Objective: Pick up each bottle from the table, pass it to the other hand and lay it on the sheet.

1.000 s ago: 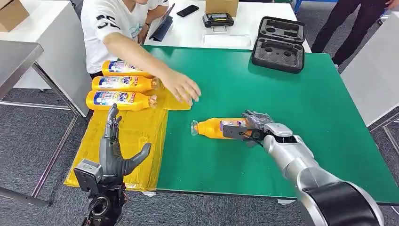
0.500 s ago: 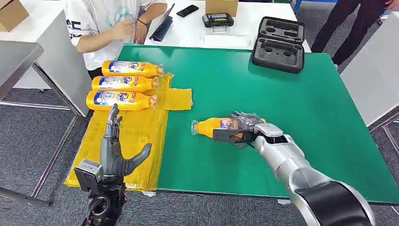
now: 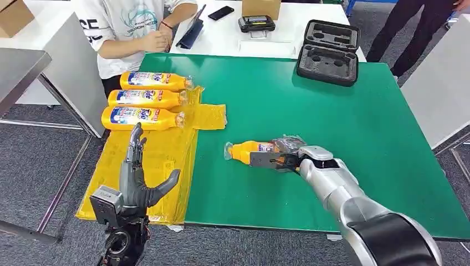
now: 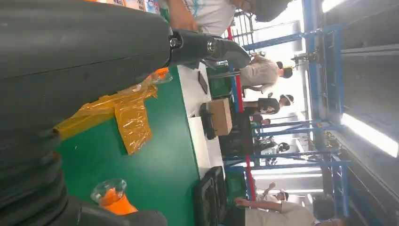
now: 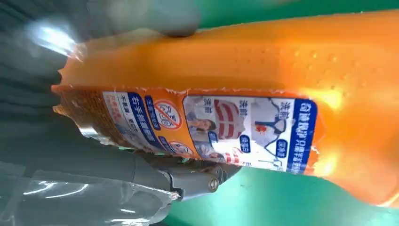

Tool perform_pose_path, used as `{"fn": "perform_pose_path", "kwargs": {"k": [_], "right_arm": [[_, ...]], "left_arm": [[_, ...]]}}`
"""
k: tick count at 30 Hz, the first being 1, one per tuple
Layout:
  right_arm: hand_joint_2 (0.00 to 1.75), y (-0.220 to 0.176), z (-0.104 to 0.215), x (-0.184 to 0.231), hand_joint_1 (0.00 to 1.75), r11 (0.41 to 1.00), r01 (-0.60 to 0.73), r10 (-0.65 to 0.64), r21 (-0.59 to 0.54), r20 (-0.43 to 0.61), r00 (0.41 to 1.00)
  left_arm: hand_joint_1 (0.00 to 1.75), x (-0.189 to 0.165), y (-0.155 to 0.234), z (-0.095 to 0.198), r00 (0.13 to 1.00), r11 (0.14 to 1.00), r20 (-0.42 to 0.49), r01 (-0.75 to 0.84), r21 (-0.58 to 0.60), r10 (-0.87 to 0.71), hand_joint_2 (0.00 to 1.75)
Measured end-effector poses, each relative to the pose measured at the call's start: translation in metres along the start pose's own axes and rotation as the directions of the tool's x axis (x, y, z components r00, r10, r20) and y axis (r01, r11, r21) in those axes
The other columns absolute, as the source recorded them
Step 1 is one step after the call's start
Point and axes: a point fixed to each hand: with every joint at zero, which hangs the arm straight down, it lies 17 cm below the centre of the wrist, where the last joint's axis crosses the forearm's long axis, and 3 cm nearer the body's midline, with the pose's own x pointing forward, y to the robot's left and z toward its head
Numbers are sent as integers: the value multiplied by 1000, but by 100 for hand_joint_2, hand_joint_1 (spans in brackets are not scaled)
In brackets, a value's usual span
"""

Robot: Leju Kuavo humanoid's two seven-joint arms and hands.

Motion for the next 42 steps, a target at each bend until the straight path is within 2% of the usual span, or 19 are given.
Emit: {"fn": "perform_pose_path", "kwargs": {"k": [16,20,22,23,26,29,32,35,42], "right_arm": [[175,0,1,6,175,999,22,-22,24,29,999],[175,-14,1,20,175,999,30,-26,-31,108,994],[175,-41,2,40,175,986,81,-50,-143,208,977],[175,-60,5,50,175,969,123,-64,-215,266,962],[175,-124,26,76,175,865,269,-76,-423,420,904],[175,-163,49,91,175,750,381,-58,-541,519,853],[175,-177,67,98,175,662,465,-53,-588,582,811],[175,-175,78,102,175,603,524,-62,-601,620,782],[175,-167,93,110,175,555,565,-52,-611,652,756]], "left_arm": [[0,-1,-1,1,1000,1000,-6,7,-5,-7,175],[0,-2,1,2,1000,1000,-8,9,2,-9,175],[0,-4,8,3,1000,999,-16,5,34,-4,175],[0,-5,13,5,1000,998,-22,2,56,-1,175],[0,-10,28,9,999,993,-41,-21,120,27,175],[0,-15,34,14,994,987,-65,-74,142,84,175],[0,-19,31,15,983,981,-95,-142,130,155,175],[0,-23,29,15,973,976,-120,-182,119,196,175],[0,-25,32,15,969,972,-129,-195,128,211,175]]}}
